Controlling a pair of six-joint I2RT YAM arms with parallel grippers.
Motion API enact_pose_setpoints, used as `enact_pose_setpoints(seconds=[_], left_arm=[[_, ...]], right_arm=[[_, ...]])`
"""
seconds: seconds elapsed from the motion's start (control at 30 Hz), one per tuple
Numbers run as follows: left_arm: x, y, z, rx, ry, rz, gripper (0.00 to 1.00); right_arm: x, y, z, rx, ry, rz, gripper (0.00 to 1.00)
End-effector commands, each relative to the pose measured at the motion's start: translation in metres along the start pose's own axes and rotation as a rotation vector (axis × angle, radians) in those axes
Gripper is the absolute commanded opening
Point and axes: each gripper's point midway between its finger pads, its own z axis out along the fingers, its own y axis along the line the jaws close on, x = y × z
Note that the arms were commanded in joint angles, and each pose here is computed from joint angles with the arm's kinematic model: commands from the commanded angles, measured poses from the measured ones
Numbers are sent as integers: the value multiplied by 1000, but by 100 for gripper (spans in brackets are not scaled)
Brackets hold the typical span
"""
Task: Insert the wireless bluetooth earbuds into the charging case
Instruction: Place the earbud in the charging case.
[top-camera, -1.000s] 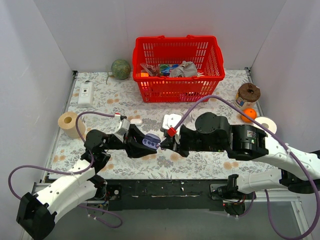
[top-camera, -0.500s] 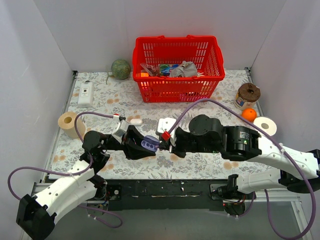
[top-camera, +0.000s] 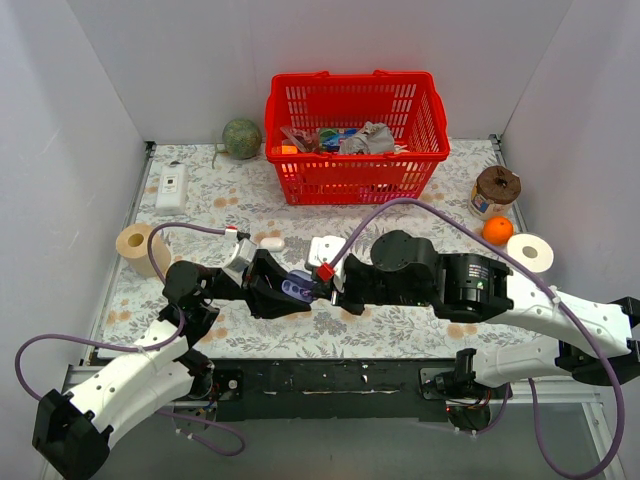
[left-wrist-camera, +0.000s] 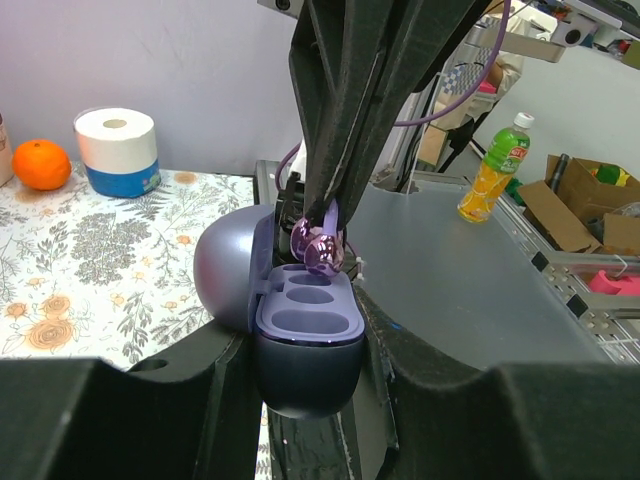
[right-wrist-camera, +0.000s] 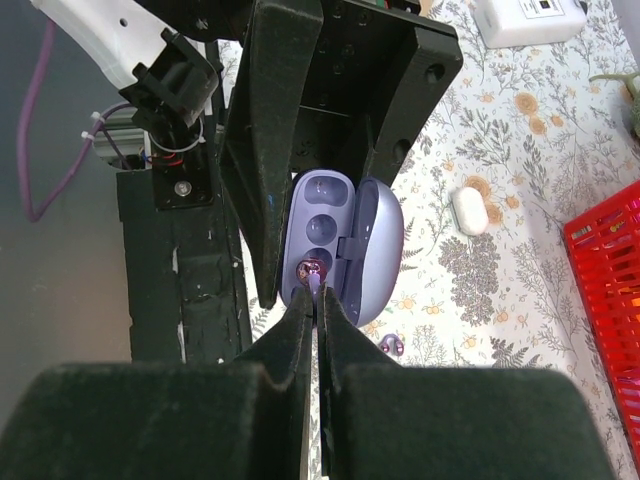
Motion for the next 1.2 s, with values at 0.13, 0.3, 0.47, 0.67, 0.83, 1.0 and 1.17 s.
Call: enact_pose_setpoints(seconds=[0.13,0.3,0.47,0.67,0.83,1.0,1.17], left_arm=[[-17,-7,1,9,-29,47,0],[-18,-5,2,4,-36,51,0],[-20,-3,2,-5,-45,62,0],[-19,-2,1,-13,-48,64,0],[-17,-1,1,-20,-49,62,0],[-14,5,-1,-57,-52,73,0],[-11,19,-13,-205,-99,79,0]], right_arm=[[-12,-1,10,4,-43,-13,1],[-8,0,13,2,-28,-12,1],[-7,-1,13,11,-25,0,1],[-10,-7,10,51,-36,22,20],[-21,-16,0,95,-70,37,41],[-52,-36,-40,201,-201,82,48],[-6,-96,-79,549,-291,275,35]])
